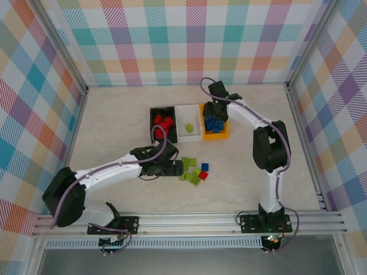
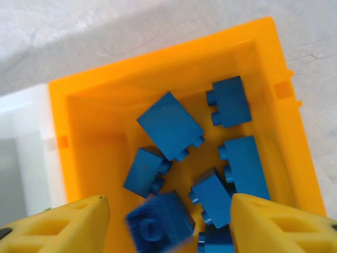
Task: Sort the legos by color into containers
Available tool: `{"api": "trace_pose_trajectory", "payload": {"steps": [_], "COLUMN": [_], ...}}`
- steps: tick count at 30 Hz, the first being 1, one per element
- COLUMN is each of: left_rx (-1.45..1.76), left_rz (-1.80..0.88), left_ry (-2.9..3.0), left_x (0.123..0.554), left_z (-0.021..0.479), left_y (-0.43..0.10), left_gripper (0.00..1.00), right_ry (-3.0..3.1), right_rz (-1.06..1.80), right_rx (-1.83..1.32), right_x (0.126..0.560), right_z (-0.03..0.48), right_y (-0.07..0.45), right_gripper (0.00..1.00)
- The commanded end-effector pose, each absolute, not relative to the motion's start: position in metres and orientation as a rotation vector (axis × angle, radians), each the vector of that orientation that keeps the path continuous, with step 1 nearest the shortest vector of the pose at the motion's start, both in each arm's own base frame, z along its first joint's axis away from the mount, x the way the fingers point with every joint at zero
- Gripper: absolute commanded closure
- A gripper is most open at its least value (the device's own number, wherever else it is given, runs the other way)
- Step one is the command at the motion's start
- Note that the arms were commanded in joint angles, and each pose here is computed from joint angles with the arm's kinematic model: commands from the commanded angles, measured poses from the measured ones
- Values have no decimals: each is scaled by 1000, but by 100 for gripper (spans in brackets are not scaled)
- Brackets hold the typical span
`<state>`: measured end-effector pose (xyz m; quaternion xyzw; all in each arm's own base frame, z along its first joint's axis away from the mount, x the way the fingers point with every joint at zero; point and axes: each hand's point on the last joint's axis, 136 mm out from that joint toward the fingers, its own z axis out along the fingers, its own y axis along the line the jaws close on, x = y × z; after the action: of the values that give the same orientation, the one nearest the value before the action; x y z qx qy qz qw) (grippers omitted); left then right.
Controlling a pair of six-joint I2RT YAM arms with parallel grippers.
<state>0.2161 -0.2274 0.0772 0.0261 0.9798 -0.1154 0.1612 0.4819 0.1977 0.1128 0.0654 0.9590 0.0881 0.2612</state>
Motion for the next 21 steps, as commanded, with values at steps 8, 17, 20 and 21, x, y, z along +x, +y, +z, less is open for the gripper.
{"api": "trace_pose_trajectory", "payload": {"steps": [8,17,20,21], "left_rx": [313,408,388,378], "left_rz": [-302,-131,-94,-92], "left_ry": [2828,2886,2876,2867], "left_x": [220,220,220,221], "left_z": [57,27,28,31], "left_y": [-277,-276,-270,-269], "left_gripper": [29,60,71,75], "right_ry": [2487,2470,2471,2471], "right_rz": [397,369,366,368], "right_rx": [146,141,143,144], "right_x": [442,417,415,415], "right_z": [173,175,174,174], "right_y": [193,177,175,175], "right_gripper": [34,35,35,35]}}
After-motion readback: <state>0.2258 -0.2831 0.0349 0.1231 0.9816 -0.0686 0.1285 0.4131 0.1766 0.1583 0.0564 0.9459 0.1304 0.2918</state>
